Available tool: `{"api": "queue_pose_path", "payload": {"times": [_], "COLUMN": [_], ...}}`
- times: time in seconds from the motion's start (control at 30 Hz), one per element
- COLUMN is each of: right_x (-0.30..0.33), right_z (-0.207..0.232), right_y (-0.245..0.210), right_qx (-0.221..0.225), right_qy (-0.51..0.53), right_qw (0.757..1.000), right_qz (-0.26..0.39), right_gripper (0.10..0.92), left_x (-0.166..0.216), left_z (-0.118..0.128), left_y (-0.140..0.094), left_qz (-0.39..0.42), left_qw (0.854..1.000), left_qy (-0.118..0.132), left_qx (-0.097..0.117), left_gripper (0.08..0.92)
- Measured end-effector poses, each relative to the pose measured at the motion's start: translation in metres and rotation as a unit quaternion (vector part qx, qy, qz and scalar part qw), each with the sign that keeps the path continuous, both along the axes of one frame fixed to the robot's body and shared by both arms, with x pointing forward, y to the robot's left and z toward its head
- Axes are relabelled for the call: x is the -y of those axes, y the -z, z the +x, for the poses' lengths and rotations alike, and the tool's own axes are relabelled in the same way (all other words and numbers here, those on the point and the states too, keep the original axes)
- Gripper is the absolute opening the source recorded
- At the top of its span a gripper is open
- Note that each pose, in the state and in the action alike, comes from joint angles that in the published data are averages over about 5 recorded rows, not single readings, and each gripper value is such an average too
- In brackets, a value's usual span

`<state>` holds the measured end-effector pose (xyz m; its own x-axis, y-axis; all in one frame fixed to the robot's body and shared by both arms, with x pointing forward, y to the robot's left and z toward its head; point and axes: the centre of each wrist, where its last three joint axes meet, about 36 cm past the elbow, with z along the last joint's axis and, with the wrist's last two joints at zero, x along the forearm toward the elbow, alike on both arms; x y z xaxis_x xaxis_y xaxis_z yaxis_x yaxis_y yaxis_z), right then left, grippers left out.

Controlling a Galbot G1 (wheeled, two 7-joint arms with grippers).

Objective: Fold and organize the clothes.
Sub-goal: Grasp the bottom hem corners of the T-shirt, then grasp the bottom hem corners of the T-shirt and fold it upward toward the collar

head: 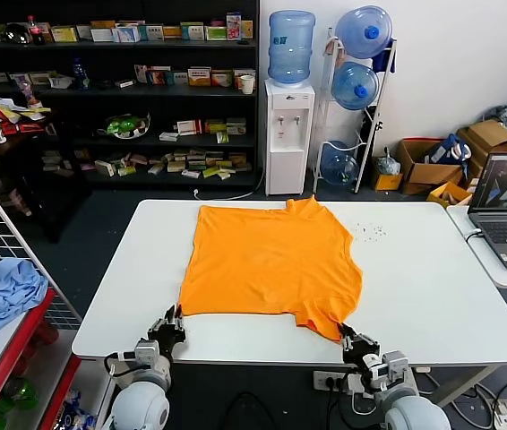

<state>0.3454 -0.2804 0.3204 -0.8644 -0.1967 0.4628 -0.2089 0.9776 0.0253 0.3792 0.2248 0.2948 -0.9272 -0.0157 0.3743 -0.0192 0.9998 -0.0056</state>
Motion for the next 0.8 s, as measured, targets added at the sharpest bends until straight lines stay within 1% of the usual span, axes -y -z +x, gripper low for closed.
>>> {"api": "queue_pose_path", "payload": {"times": [0.07, 0.13, 0.4, 0.57, 0.67, 0.8], "right_x": [0.001, 0.001, 0.002, 0.003, 0.002, 0.002], "right_z": [-0.002, -0.005, -0.020, -0.026, -0.029, -0.031], "right_y": [-0.002, -0.005, -0.013, -0.013, -0.012, -0.011], "right_qx": [0.003, 0.007, 0.017, 0.017, 0.015, 0.014], "right_qy": [0.000, 0.000, 0.000, 0.003, 0.003, 0.002], "right_qw": [1.000, 1.000, 0.999, 0.999, 0.999, 0.999], "right_qz": [-0.005, -0.010, -0.032, -0.041, -0.045, -0.049], "right_gripper": [0.125, 0.125, 0.125, 0.125, 0.125, 0.125], "left_x": [-0.001, -0.002, -0.004, -0.001, 0.001, 0.003], "left_z": [-0.001, -0.002, -0.010, -0.010, -0.009, -0.010], "left_y": [-0.001, -0.001, -0.008, -0.011, -0.012, -0.012], "left_qz": [0.001, 0.002, 0.000, -0.004, -0.008, -0.011], "left_qw": [1.000, 1.000, 1.000, 1.000, 1.000, 1.000], "left_qy": [0.001, 0.002, 0.009, 0.009, 0.009, 0.010], "left_qx": [0.001, 0.002, 0.007, 0.011, 0.011, 0.007], "left_gripper": [0.109, 0.090, 0.089, 0.098, 0.155, 0.267]}}
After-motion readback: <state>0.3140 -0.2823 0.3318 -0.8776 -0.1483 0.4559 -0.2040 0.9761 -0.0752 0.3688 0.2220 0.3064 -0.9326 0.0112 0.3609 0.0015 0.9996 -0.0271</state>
